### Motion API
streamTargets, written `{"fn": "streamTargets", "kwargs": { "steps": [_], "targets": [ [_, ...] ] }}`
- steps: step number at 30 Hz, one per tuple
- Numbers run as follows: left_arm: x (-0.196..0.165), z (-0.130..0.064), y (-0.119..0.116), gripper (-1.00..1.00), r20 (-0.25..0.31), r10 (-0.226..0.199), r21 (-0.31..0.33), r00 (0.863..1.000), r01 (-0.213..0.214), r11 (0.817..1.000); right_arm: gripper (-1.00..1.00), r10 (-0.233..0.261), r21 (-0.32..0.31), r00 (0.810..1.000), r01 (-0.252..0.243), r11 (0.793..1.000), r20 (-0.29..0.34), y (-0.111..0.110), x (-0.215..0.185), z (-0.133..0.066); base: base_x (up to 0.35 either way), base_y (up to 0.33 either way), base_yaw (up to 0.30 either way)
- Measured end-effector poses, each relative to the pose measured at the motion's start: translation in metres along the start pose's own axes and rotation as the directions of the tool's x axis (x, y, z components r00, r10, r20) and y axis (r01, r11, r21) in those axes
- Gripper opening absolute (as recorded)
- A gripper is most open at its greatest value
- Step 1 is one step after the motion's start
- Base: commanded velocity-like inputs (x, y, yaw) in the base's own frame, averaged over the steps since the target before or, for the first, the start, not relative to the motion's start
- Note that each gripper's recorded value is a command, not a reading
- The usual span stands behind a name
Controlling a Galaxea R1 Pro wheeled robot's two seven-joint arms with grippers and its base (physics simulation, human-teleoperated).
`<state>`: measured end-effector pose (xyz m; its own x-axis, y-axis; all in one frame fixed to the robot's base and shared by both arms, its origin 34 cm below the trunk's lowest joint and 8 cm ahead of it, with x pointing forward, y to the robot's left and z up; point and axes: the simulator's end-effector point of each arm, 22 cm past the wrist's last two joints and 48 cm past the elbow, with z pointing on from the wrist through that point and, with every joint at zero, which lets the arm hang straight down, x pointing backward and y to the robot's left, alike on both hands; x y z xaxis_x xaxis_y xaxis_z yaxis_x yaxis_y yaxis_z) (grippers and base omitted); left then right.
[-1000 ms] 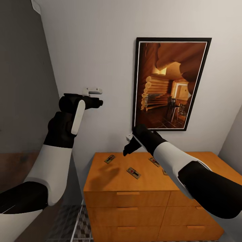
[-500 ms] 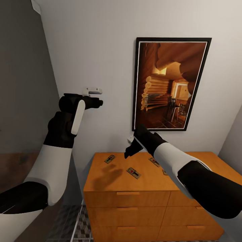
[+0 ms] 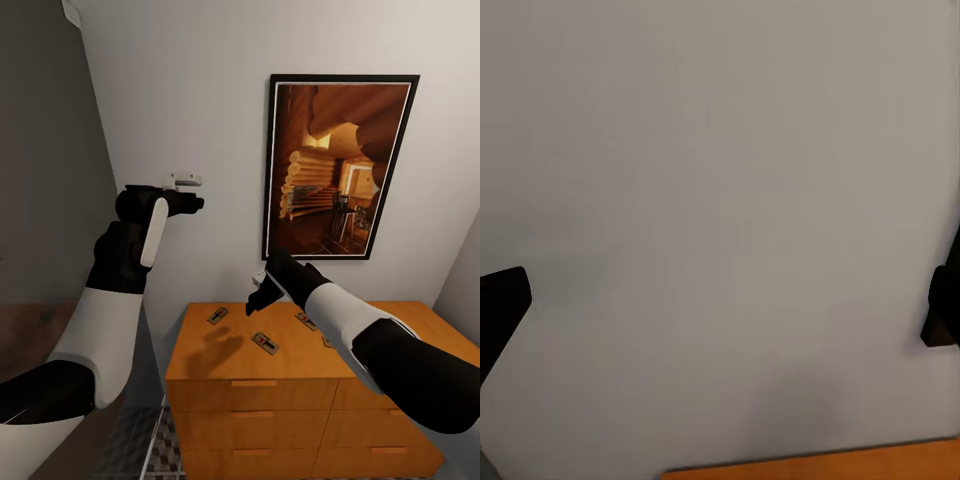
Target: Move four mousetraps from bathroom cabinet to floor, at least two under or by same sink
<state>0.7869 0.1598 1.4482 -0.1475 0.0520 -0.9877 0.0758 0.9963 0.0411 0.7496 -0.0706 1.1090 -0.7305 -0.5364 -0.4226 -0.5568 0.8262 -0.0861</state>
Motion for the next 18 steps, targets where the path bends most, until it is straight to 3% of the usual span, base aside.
{"fn": "streamTargets", "kwargs": {
  "steps": [18],
  "targets": [
    [0.001, 0.001, 0.000, 1.00, 0.006, -0.001, 0.000, 1.000, 0.001, 1.000, 1.00, -0.002, -0.065, 1.000, 0.002, 0.998, 0.001, 0.014, -0.001, 0.003, 0.000, 0.000, 0.000]
  ]
}}
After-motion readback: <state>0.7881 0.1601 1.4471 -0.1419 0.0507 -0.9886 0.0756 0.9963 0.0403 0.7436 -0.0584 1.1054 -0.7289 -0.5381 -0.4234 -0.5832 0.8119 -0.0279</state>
